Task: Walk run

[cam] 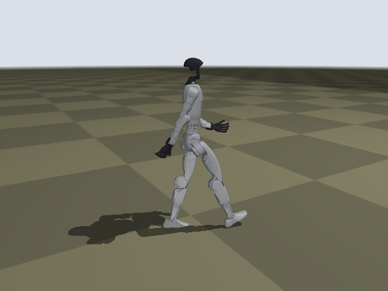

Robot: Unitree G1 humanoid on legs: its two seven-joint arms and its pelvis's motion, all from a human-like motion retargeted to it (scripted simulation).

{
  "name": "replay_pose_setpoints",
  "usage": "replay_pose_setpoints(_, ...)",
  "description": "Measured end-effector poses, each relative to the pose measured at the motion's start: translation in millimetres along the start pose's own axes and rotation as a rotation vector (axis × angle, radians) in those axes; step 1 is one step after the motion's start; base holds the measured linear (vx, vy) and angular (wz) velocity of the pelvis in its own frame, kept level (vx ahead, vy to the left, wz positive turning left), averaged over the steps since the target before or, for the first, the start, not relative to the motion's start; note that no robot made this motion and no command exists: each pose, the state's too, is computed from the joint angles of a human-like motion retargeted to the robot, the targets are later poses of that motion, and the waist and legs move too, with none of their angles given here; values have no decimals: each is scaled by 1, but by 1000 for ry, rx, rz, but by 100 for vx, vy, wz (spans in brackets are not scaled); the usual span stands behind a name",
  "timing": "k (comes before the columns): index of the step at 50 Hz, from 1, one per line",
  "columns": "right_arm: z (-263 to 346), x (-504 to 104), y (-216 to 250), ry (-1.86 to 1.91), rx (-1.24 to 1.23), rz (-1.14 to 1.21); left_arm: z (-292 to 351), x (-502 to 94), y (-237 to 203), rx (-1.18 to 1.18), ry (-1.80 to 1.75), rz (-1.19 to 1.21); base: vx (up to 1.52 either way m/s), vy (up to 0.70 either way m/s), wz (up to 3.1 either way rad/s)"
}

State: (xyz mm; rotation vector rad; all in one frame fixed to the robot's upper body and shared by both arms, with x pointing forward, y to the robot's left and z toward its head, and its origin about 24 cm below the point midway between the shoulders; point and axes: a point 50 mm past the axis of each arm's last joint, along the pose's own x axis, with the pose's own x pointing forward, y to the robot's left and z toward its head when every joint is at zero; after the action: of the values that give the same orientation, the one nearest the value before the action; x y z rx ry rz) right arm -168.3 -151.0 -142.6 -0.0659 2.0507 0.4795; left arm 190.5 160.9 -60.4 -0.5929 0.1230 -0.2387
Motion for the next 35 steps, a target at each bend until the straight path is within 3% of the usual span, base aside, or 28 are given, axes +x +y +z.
replay_pose_setpoints(8,18,-18,-58,-21,20,-202,-34,-39,5,-105,50,190,111,-33,104)
replay_pose_setpoints(13,72,-44,-99,-287,139,-257,-49,-50,-2,-129,109,182,99,-37,103)
replay_pose_setpoints(25,226,-223,-202,-940,12,-732,-34,-50,4,-121,29,218,80,-22,6)
replay_pose_setpoints(30,237,-288,-225,-1077,10,-923,-24,-42,3,-74,-2,198,87,-19,62)
replay_pose_setpoints(35,238,-275,-219,-1054,74,-939,-33,-41,5,-115,9,282,108,-5,-10)
